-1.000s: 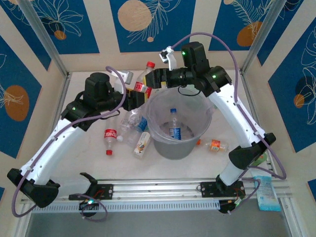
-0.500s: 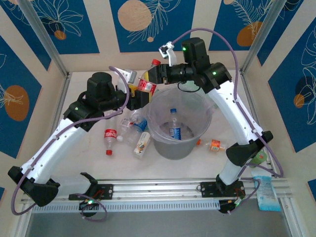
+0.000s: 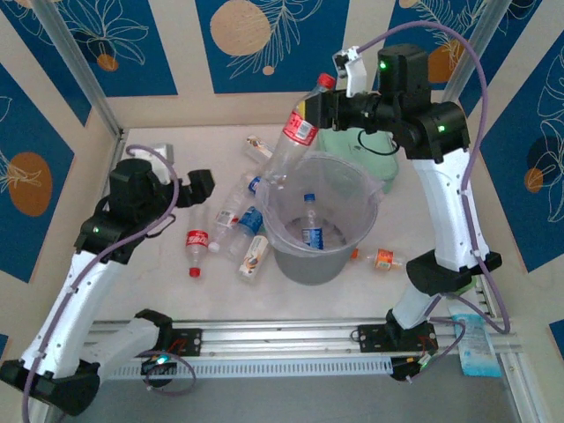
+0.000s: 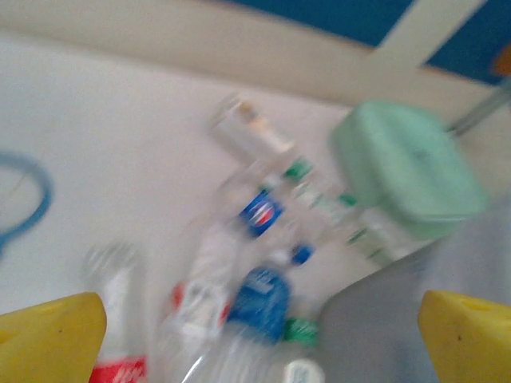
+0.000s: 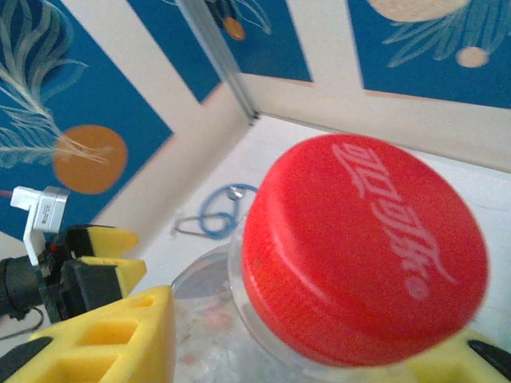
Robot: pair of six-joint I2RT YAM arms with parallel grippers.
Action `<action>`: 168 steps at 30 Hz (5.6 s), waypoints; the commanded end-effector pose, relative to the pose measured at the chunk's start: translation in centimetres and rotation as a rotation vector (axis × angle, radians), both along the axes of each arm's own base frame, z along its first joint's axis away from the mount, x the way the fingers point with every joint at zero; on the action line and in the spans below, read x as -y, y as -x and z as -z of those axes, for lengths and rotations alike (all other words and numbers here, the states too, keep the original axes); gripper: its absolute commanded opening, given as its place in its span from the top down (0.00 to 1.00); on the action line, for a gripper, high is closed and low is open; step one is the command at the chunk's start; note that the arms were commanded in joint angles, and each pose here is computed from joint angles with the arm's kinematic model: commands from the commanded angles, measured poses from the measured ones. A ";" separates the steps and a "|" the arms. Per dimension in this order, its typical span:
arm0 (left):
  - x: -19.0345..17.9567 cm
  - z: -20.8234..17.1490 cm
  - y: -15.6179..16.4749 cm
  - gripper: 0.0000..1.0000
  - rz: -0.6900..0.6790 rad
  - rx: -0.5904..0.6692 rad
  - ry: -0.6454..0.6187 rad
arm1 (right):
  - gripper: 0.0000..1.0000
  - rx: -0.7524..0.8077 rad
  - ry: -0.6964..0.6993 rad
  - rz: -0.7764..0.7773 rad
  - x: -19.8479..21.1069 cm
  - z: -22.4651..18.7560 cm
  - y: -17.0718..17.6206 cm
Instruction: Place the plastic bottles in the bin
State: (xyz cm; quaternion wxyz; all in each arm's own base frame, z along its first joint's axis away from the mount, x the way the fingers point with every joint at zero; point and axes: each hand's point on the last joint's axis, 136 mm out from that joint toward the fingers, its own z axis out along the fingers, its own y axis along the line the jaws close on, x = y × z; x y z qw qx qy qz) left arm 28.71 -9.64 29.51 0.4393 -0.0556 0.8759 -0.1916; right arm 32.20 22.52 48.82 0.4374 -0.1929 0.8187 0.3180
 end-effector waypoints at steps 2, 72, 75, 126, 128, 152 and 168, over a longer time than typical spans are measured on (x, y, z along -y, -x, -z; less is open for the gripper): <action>-1.9 7.8 2.1 0.01 -0.090 -0.265 -0.022 | 0.86 -0.041 0.284 0.121 4.5 4.1 1.6; -3.9 23.5 5.7 0.19 -0.197 -0.523 -0.063 | 0.01 -0.186 0.039 0.434 8.3 10.7 3.2; -3.5 23.9 5.3 0.19 -0.156 -0.503 -0.064 | 0.01 -0.168 0.091 0.437 8.7 11.1 2.9; 3.9 -8.7 2.1 0.96 0.304 0.266 0.095 | 0.01 -0.148 -0.212 -0.195 -11.7 2.5 -3.0; 4.4 -9.2 2.9 1.00 0.300 0.288 0.133 | 0.01 -0.174 -0.221 -0.250 -12.8 2.2 -2.8; 14.6 -6.9 0.1 1.00 0.506 0.191 0.105 | 0.31 -0.141 -0.220 -0.290 -8.2 2.9 -4.2; 15.1 -6.1 0.1 0.58 0.508 0.219 0.104 | 0.60 0.015 -0.164 -0.228 -4.5 0.1 -3.1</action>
